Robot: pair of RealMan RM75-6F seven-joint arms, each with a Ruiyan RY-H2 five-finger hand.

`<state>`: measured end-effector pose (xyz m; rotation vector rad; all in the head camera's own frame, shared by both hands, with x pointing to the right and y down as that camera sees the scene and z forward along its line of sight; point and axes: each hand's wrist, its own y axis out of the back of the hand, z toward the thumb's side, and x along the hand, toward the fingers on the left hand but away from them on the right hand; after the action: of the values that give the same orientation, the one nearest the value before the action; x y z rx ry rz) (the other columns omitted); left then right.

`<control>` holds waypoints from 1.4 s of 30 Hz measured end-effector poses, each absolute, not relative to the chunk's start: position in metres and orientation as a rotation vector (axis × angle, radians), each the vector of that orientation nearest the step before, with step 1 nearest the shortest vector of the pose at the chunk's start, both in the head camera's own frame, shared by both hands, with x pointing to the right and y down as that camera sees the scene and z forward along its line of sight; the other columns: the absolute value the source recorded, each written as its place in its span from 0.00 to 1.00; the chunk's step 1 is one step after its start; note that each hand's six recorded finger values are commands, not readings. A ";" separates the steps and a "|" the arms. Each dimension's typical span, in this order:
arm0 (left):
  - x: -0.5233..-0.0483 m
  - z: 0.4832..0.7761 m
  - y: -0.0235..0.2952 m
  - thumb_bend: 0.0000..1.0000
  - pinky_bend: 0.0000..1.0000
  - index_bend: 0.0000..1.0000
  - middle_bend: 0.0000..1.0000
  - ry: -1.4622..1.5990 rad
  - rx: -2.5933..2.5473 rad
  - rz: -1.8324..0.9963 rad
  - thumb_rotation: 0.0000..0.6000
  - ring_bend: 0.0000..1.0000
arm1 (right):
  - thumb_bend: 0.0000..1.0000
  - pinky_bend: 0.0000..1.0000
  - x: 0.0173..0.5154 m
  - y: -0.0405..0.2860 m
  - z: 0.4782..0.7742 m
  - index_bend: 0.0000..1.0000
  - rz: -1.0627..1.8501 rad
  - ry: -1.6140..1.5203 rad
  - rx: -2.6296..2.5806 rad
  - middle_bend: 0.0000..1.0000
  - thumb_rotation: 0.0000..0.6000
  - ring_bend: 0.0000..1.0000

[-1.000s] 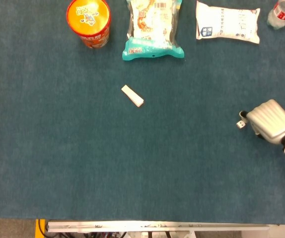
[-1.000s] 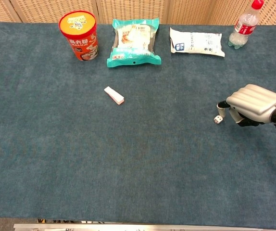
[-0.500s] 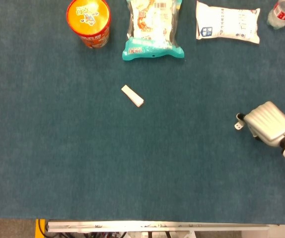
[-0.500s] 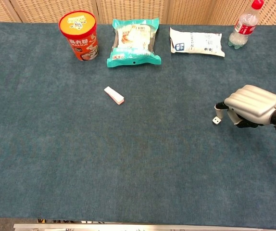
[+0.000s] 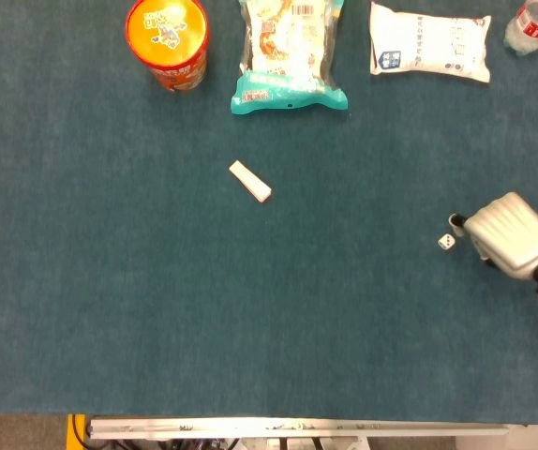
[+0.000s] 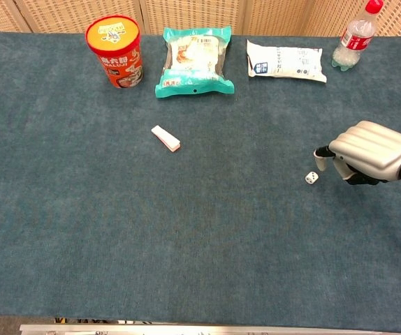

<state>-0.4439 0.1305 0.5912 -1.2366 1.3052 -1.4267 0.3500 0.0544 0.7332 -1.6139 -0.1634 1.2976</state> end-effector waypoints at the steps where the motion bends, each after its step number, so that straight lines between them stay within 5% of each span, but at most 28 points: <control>1: -0.444 0.591 0.131 0.30 0.32 0.31 0.25 1.305 -1.236 -1.428 1.00 0.12 | 1.00 0.89 0.351 0.054 0.734 0.43 1.302 -0.163 -1.613 1.00 1.00 0.91; 42: -0.449 0.587 0.131 0.30 0.32 0.31 0.25 1.336 -1.224 -1.424 1.00 0.13 | 1.00 0.89 0.339 0.061 0.744 0.43 1.262 -0.134 -1.680 1.00 1.00 0.91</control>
<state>-0.4487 0.1311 0.5865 -1.2238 1.3365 -1.4239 0.3391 0.0614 0.7442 -1.6802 -0.1344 1.2622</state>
